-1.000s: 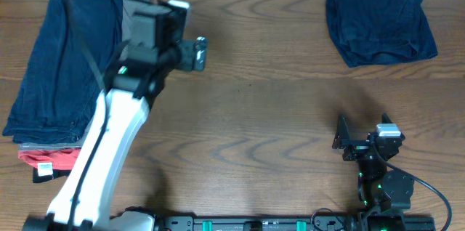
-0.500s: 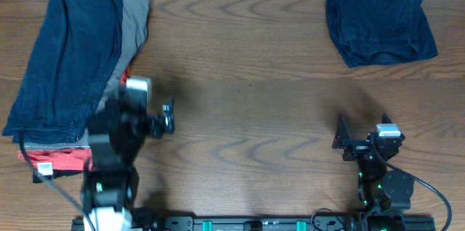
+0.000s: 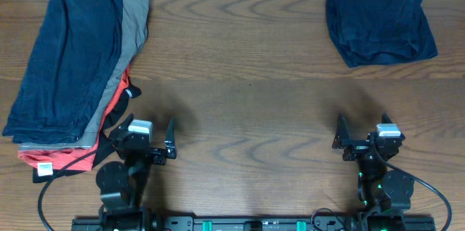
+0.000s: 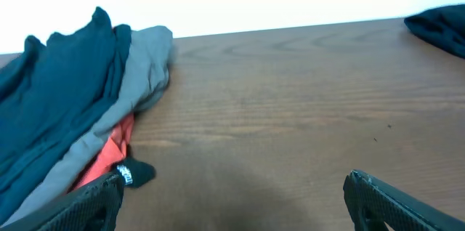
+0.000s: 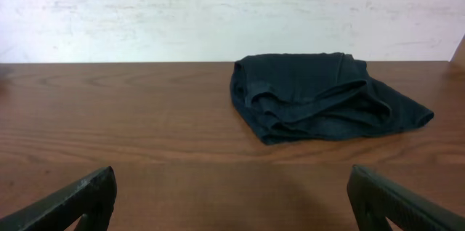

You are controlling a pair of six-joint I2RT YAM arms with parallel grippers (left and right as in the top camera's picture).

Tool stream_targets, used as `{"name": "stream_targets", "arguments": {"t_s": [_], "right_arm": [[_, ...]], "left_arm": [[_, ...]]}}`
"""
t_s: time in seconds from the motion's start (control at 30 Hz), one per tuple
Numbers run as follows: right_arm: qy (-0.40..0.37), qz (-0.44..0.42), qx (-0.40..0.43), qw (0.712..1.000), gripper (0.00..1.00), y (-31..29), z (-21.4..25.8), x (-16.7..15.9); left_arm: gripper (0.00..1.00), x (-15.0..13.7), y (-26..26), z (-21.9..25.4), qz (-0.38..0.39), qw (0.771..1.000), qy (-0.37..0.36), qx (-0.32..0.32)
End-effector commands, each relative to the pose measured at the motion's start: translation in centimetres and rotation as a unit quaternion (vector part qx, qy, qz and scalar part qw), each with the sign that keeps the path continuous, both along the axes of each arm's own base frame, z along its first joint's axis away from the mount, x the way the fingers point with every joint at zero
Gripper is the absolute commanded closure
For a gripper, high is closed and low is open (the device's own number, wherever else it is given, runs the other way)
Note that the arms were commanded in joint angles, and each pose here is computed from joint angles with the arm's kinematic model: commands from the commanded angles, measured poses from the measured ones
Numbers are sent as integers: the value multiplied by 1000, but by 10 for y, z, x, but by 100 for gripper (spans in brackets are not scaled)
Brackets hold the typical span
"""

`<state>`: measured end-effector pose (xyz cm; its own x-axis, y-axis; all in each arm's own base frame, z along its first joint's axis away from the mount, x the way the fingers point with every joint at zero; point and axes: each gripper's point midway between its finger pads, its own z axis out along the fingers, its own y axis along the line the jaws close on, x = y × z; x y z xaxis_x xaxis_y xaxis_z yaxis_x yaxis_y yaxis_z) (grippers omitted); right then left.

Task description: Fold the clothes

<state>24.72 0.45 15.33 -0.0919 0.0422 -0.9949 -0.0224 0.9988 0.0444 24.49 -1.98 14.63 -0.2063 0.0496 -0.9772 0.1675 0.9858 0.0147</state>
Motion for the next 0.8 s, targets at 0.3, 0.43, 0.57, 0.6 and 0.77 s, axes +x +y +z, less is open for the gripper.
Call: {"name": "stream_targets", "arguments": {"t_s": [0.3,0.43,0.57,0.6,0.77], "right_arm": [[-1,7,7,1000,1,3,0,0],[-1,7,7,1000,1,3,0,0],[-1,7,7,1000,1,3,0,0],[-1,7,7,1000,1,3,0,0],[-1,7,7,1000,1,3,0,0]], "left_arm": [[2,1,10,17,29,996,-85,10],[2,1,23,16,68,994,-82,-8],[2,0,24,2,74,996,-53,-12],[2,-1,26,-3,82,996,-40,-21],[2,-1,30,-7,95,995,-34,-26]]}}
